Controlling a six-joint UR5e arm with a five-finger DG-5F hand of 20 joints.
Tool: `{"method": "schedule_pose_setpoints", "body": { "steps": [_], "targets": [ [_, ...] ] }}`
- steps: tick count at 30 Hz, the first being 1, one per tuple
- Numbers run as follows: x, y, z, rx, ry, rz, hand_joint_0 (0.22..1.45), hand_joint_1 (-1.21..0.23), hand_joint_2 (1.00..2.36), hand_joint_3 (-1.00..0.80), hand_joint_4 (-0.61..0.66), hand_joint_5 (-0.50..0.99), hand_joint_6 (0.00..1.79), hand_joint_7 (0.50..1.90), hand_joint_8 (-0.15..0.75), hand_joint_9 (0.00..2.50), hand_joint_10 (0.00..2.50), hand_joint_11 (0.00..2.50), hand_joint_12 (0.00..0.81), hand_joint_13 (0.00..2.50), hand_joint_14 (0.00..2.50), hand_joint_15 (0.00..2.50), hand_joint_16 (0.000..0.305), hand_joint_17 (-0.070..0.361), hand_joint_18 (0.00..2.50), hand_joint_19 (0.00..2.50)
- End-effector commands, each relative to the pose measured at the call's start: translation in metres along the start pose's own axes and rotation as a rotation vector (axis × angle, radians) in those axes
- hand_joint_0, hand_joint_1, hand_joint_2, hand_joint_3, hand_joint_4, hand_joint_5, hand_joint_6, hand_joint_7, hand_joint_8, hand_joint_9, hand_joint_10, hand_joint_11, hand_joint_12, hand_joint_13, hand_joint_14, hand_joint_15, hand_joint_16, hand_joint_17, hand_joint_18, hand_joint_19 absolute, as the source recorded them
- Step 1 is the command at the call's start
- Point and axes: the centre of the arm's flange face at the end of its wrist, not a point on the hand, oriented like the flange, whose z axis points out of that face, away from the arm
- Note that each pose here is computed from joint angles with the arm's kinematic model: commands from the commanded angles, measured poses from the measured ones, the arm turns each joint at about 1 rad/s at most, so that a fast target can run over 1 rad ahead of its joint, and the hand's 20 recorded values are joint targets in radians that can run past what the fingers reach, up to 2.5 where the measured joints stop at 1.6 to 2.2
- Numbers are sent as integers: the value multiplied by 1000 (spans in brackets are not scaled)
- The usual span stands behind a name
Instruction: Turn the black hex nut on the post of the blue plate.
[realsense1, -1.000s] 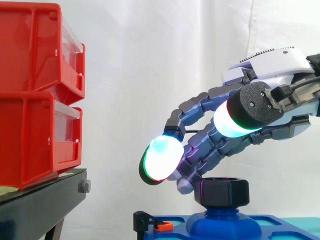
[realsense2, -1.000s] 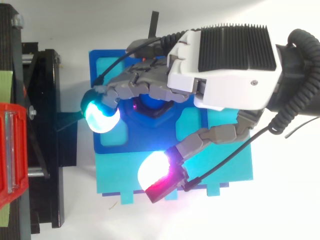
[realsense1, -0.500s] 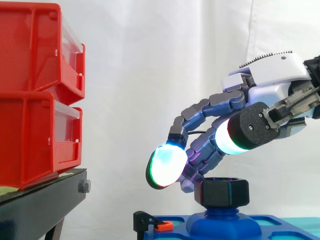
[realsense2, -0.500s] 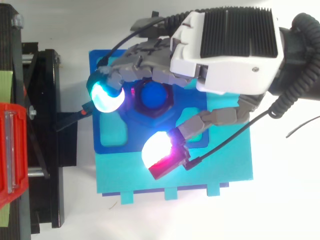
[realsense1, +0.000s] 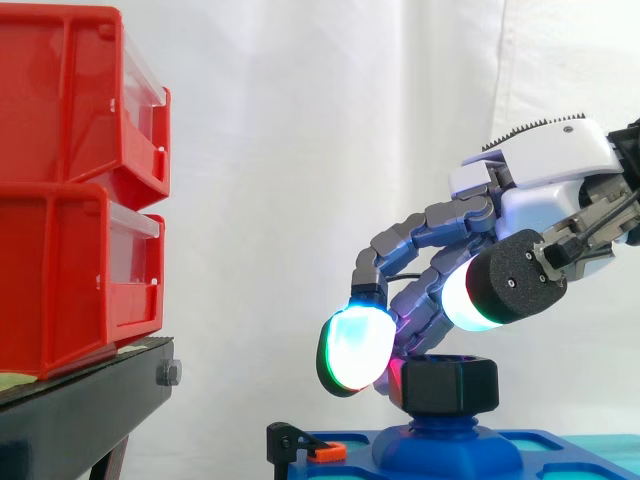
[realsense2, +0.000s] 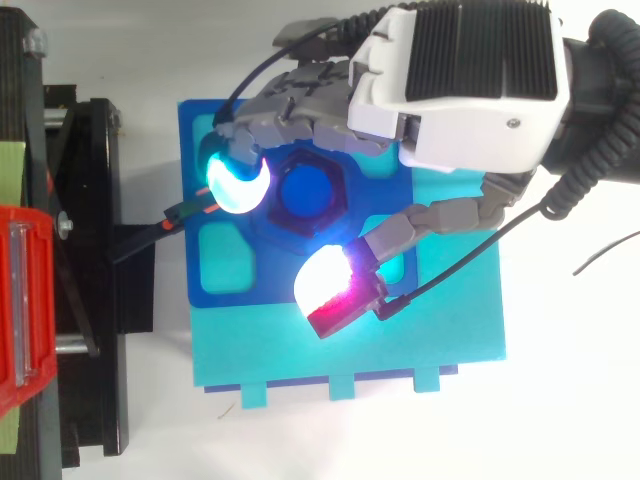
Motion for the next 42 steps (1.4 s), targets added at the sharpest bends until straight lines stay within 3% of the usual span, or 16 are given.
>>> {"method": "schedule_pose_setpoints", "body": {
  "steps": [1,9,15,34,39,42],
  "targets": [
    [0,0,0,1,0,0,462,-584,1000,-500,256,-152,503,963,246,512,3,98,357,438,7,183,51,116,216,249],
    [-1,-3,-1,7,4,-6,461,-574,1000,-500,263,-148,503,970,248,514,3,98,357,439,7,180,51,115,221,246],
    [-9,-17,-3,27,6,-33,463,-570,1000,-500,264,-148,503,966,248,518,3,107,356,440,7,184,51,115,222,253],
    [-29,-53,-9,-5,37,-31,467,-568,1000,-500,264,-146,503,966,246,518,3,100,355,441,7,178,51,115,229,264],
    [-34,-54,-9,-10,32,-28,468,-565,1000,-500,268,-146,503,966,245,521,2,102,355,442,7,189,51,115,233,266],
    [-48,-45,-6,-28,10,-28,468,-563,1000,-500,267,-146,503,960,246,521,2,95,356,443,7,182,51,115,228,266]
  ]
}}
